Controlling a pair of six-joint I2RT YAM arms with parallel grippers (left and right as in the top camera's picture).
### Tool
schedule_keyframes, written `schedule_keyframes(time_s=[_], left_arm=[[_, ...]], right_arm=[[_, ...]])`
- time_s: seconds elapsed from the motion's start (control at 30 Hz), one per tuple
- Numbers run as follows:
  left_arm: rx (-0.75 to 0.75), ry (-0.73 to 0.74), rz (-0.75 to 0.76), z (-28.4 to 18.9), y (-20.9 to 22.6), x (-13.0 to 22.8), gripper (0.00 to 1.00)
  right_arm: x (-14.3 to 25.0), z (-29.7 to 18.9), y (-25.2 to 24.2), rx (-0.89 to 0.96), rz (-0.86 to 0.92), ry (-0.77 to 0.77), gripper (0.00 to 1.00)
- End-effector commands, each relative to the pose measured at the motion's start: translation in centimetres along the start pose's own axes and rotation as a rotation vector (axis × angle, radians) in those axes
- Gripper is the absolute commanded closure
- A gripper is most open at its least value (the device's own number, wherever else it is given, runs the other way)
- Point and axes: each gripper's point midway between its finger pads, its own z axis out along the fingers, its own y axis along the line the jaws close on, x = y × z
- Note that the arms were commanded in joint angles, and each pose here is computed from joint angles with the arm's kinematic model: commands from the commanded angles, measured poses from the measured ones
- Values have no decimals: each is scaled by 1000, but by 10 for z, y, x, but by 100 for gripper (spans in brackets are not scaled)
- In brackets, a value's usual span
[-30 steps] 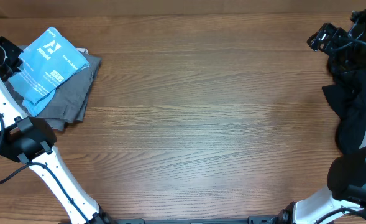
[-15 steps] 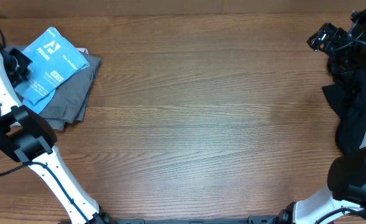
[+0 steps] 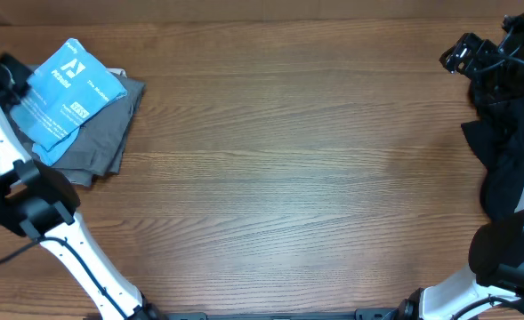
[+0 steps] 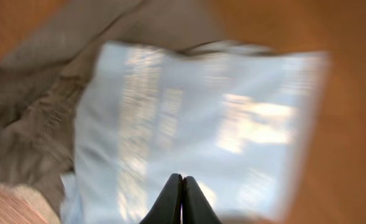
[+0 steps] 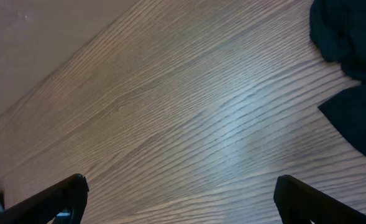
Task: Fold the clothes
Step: 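Lift the left gripper up and away from the stacked clothes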
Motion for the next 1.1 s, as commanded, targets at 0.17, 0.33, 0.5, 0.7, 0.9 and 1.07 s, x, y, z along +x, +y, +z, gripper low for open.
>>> schedule_keyframes(time_s=[0.17, 0.33, 0.5, 0.7, 0.9, 1.07], left_arm=[[341, -264, 240, -248, -104, 75, 92], [340, -178, 293, -261, -107, 119, 62], [343, -115, 365, -253, -112, 137, 0], [401, -42, 384, -249, -123, 152, 0], [460, -8, 457, -251, -132, 163, 0], [459, -5, 457, -250, -132, 163, 0]], right_arm=[[-1, -1, 0, 3, -2, -8, 0], [-1, -1, 0, 3, -2, -8, 0], [-1, -1, 0, 3, -2, -8, 0], [-1, -1, 0, 3, -2, -8, 0], [-1, -1, 0, 3, -2, -8, 0], [-1, -1, 0, 3, -2, -8, 0]])
